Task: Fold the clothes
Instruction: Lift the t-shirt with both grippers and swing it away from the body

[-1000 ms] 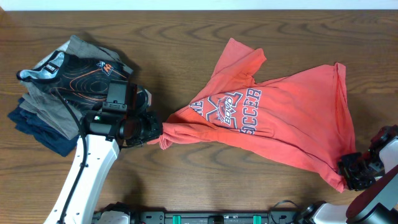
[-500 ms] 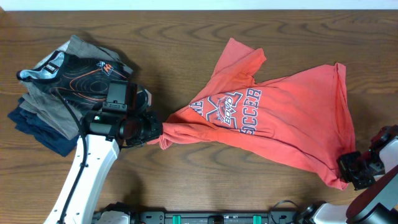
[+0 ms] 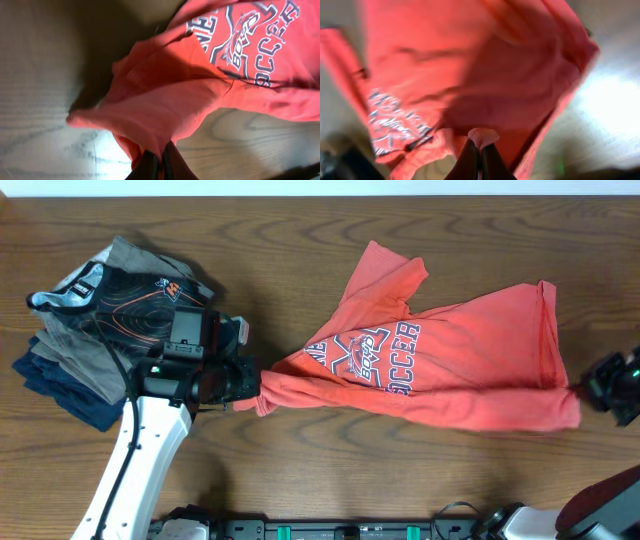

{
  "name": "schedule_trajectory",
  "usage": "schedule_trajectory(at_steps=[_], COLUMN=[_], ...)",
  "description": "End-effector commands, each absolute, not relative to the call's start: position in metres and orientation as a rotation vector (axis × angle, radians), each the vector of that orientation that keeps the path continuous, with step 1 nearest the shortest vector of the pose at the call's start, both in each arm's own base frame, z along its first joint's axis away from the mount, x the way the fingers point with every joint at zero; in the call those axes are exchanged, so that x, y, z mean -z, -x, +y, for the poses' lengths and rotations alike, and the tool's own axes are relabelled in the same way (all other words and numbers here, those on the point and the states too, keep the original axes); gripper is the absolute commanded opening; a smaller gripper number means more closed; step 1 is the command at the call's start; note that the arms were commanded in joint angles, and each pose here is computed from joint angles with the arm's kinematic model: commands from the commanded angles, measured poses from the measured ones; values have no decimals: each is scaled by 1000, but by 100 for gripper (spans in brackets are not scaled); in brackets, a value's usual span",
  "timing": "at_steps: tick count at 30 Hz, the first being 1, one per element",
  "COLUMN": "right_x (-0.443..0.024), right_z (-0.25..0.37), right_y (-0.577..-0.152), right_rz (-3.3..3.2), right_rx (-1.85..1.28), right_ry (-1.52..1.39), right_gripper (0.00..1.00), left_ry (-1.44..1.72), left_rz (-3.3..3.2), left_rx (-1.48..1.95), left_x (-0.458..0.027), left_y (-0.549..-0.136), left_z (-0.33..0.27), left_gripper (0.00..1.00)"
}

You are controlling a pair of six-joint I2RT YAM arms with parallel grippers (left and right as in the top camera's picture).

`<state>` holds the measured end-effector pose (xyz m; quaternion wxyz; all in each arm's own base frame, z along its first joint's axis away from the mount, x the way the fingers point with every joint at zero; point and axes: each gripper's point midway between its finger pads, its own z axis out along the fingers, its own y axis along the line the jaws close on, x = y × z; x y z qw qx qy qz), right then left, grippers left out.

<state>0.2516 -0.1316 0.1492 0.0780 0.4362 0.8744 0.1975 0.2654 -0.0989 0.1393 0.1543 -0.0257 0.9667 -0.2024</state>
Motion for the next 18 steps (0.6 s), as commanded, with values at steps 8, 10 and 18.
schedule_trajectory(at_steps=[8, 10, 18], right_x=[-320, -347, -437], right_z=[-119, -115, -96], right_y=[-279, -274, -252], right_rz=[2294, 2235, 2023], right_rx=[-454, -402, -237], right_ry=[-698, -644, -485], right_gripper=[1, 1, 1], left_ry=[-14, -14, -19], left_rz=[2300, 2219, 1937], left_rx=[536, 528, 484], left_x=[-298, -328, -427], left_y=[-310, -309, -275], left_z=[-85, -80, -63], left_gripper=[6, 6, 6])
